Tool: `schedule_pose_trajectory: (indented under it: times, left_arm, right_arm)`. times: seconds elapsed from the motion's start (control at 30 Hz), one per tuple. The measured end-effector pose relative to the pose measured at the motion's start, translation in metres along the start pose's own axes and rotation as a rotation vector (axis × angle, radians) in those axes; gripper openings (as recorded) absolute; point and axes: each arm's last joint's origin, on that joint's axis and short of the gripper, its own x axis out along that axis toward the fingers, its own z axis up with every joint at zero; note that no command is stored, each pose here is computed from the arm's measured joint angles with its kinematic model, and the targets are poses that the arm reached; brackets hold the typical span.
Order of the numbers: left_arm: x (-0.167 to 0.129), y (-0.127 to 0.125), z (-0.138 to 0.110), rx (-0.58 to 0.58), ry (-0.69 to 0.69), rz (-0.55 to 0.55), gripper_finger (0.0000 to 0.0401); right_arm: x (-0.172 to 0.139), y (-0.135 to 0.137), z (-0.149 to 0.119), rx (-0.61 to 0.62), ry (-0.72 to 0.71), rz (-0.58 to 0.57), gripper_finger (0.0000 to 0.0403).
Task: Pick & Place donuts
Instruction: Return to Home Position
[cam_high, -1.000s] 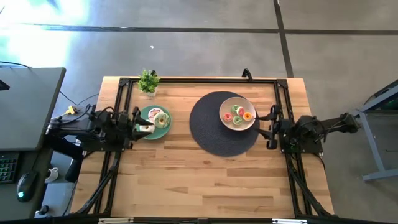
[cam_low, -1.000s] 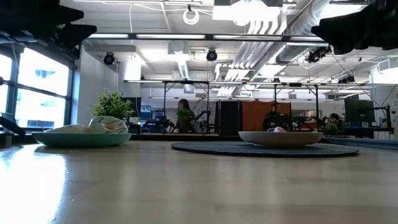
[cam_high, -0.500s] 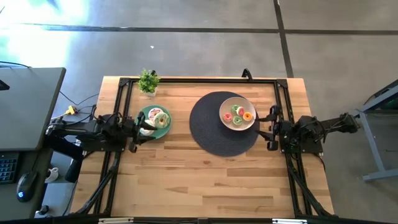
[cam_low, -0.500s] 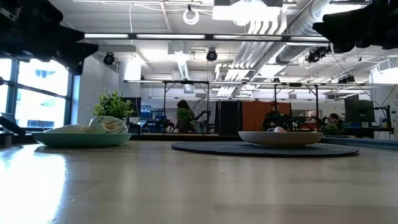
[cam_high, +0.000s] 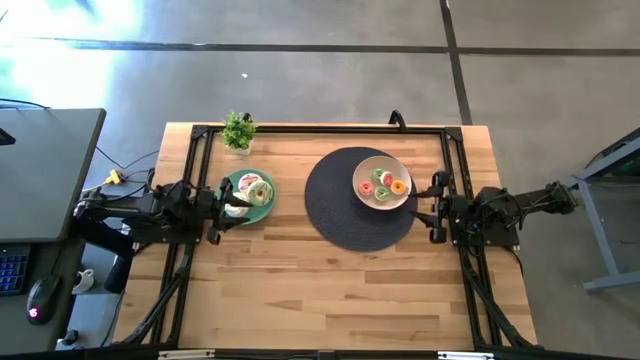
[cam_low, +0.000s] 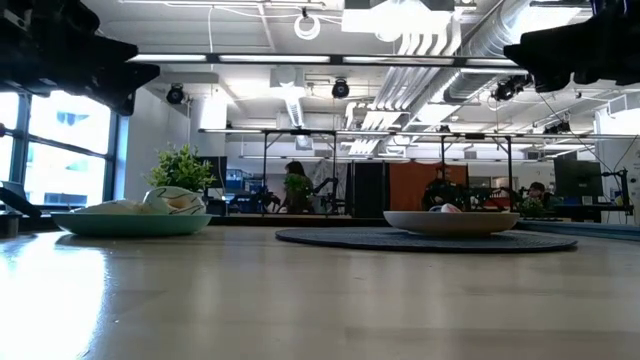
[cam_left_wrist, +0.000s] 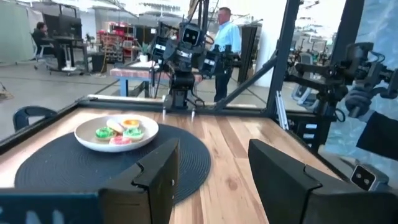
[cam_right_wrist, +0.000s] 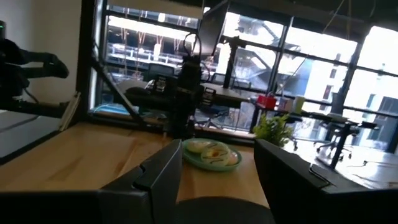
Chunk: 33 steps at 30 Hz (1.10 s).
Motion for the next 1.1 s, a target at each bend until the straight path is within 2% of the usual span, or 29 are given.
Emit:
schedule_pose_trajectory:
  times: [0.13,0.4,0.47,0.7,1.1]
  left_arm:
    - [0.000,0.000,-0.002,0.000,0.022,0.009,0.0190]
    - [0.000,0.001,-0.003,0.000,0.026,0.012,0.0190]
    - [0.000,0.001,-0.003,-0.001,0.026,0.012,0.0190]
    - [0.000,0.001,-0.003,0.000,0.027,0.014,0.0190]
    - [0.000,0.001,-0.003,-0.001,0.027,0.015,0.0190]
  right_arm:
    - [0.000,0.002,-0.002,0.029,0.016,0.043,0.0197]
    - [0.001,0.003,-0.013,-0.019,0.036,0.025,0.0197]
    - [0.001,0.003,-0.013,-0.009,0.034,-0.002,0.0197]
    - [0.000,-0.003,-0.013,0.043,0.061,-0.199,0.0197]
    - [0.000,-0.004,-0.013,0.054,0.066,-0.229,0.0198]
